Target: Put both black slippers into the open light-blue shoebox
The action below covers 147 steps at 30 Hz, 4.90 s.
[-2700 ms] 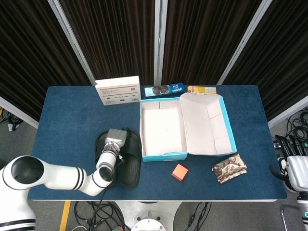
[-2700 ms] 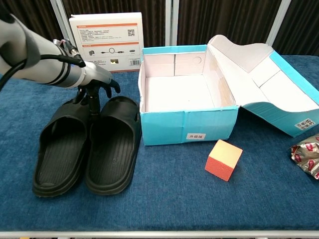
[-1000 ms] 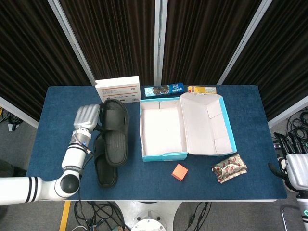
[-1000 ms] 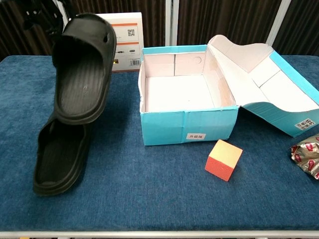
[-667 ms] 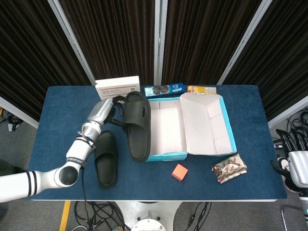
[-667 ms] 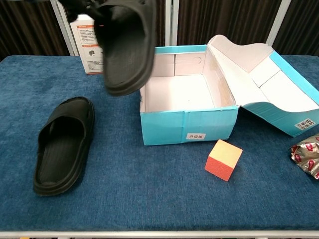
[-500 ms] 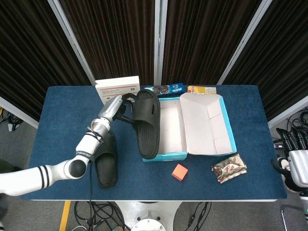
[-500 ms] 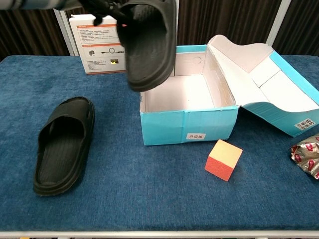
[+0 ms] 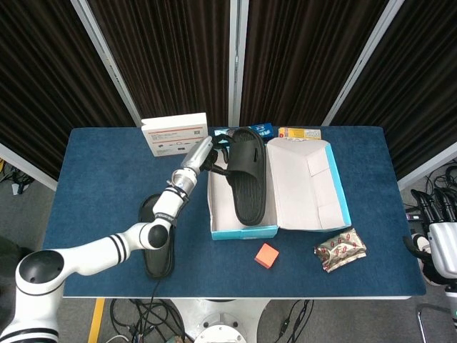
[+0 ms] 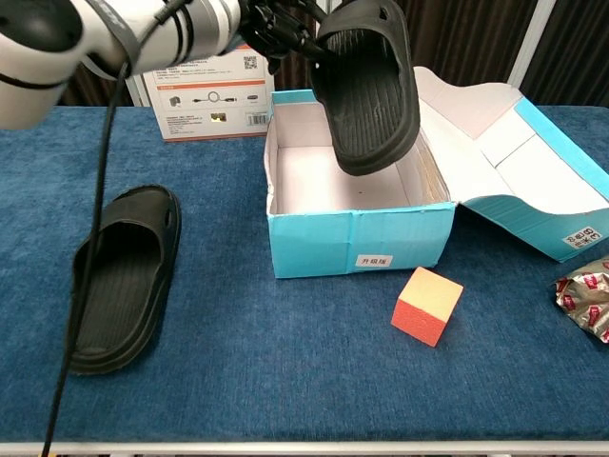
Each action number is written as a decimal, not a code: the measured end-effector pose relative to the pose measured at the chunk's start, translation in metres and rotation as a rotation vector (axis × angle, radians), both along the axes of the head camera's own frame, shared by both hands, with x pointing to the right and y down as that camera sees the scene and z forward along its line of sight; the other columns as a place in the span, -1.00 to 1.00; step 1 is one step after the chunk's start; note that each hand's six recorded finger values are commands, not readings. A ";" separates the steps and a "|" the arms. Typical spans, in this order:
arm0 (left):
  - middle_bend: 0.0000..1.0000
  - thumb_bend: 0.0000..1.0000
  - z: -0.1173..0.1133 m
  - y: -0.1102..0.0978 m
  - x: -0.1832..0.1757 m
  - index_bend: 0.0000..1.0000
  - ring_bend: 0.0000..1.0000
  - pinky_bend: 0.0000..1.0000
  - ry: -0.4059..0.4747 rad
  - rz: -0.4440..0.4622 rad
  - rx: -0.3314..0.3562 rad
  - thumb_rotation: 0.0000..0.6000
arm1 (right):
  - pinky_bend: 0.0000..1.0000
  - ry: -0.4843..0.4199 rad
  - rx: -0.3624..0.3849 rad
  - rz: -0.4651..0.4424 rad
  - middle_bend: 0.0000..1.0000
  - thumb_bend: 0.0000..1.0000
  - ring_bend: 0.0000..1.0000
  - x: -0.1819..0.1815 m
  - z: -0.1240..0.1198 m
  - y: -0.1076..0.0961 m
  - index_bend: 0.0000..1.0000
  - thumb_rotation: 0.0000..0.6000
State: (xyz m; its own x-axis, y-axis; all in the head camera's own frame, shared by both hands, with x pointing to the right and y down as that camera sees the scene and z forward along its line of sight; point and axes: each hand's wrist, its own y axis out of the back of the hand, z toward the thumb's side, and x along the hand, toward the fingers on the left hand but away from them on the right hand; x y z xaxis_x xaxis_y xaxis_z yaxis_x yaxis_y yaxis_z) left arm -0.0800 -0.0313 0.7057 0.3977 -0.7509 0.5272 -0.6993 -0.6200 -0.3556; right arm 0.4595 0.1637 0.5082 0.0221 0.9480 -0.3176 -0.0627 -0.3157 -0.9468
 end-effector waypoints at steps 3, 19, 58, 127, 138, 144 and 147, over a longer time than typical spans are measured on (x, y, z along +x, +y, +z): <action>0.22 -1.00 0.011 0.002 0.003 0.00 0.67 0.40 0.001 -0.015 -0.009 1.00 | -0.82 0.000 -0.006 0.004 -0.72 -0.74 -1.00 0.000 0.002 0.000 -0.90 1.00; 0.22 -1.00 0.050 0.022 0.021 0.00 0.67 0.37 0.012 -0.078 0.004 1.00 | -0.82 0.005 -0.008 0.016 -0.71 -0.73 -1.00 0.002 0.002 0.001 -0.90 1.00; 0.25 -1.00 0.079 0.047 0.021 0.03 0.67 0.16 -0.306 0.171 0.034 1.00 | -0.81 0.004 -0.005 0.021 -0.71 -0.73 -1.00 0.003 0.001 0.001 -0.90 1.00; -0.88 -1.00 -0.069 0.017 -0.089 -0.80 -0.25 -0.06 -0.577 0.282 0.272 1.00 | -0.78 -0.037 0.002 -0.004 -0.71 -0.73 -1.00 0.002 0.001 0.002 -0.90 1.00; -0.84 -1.00 -0.052 0.071 -0.207 -0.85 0.09 -0.04 -0.765 0.297 0.062 1.00 | -0.76 -0.060 -0.022 -0.020 -0.71 -0.73 -1.00 -0.005 0.012 0.001 -0.90 1.00; -0.84 -1.00 -0.027 0.109 -0.222 -0.88 0.09 -0.04 -0.775 0.352 -0.065 1.00 | -0.76 -0.062 -0.027 -0.025 -0.71 -0.73 -1.00 -0.008 0.014 0.003 -0.90 1.00; -0.84 -1.00 -0.015 0.119 -0.224 -0.90 0.09 -0.04 -0.782 0.368 -0.105 1.00 | -0.76 -0.062 -0.024 -0.025 -0.71 -0.73 -1.00 -0.008 0.014 0.004 -0.90 1.00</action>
State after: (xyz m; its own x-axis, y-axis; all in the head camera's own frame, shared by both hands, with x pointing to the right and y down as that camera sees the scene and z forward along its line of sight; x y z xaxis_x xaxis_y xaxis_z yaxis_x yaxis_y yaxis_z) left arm -0.3037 0.0875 0.6912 0.1004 -0.5783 0.8096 -0.0269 -0.8150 -0.5788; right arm 0.4511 0.1673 0.5218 0.0662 0.9390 -0.3374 -0.0122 -0.3373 -0.9413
